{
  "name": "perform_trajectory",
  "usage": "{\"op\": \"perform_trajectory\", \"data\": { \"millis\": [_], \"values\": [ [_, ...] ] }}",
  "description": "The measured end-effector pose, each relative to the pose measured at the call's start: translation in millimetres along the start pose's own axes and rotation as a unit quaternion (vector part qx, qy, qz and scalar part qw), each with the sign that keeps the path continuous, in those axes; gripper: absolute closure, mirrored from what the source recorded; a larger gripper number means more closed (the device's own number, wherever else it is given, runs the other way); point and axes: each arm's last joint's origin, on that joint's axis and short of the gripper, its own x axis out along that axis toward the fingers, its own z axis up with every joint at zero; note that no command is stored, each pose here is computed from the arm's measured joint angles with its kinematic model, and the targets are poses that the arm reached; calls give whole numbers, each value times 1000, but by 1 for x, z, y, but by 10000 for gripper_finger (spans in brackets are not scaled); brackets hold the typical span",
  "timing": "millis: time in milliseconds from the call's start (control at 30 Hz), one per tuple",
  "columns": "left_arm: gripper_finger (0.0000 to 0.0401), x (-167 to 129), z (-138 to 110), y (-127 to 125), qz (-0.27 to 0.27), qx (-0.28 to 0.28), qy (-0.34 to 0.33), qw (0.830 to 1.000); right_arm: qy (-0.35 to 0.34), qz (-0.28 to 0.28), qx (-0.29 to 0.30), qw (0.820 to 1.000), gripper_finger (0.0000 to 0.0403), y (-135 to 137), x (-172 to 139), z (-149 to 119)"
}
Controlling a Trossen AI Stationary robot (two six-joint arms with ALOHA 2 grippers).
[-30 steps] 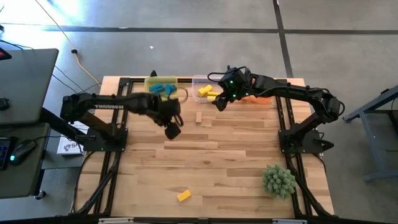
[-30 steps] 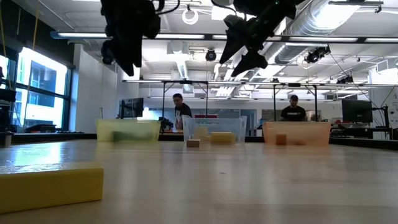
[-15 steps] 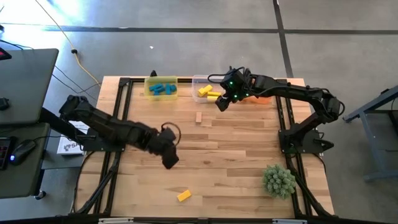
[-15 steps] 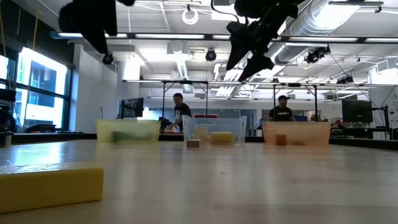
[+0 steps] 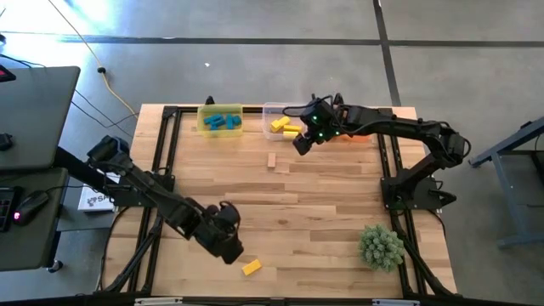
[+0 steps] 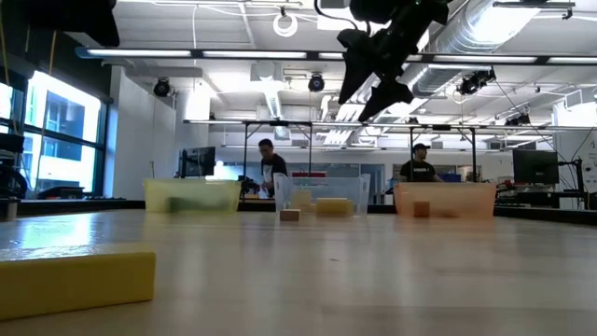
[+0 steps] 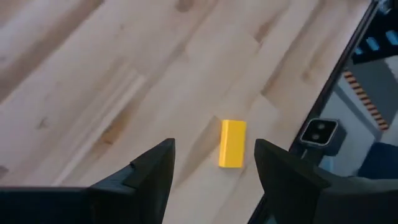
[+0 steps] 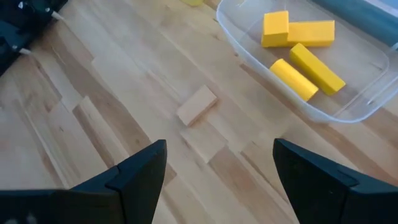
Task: Sort & place blocks by color
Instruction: Put the yellow block into the transparent bin
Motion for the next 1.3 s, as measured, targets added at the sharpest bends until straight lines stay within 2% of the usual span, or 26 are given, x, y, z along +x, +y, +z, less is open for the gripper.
{"op": "perform_trajectory", "data": {
  "millis": [233,433,700,833,1067,1300],
  "values": [
    [190,25,-15,-17,-24,12,2,1000,-4,-12,10,1000,121,10,0,-6],
    [190,45,-28,-19,0,28,14,1000,-5,-18,38,999,121,16,1,-10],
    [190,70,-45,-25,7,45,10,999,1,-13,67,998,121,23,0,-15],
    [190,81,-57,-29,0,55,2,998,-7,-32,80,996,121,25,0,-17],
    [195,96,-74,-32,5,71,-1,997,-13,-56,76,995,121,28,2,-21],
    [197,108,-80,-34,-1,77,-1,997,10,-68,76,995,121,30,13,-26]
  ]
}}
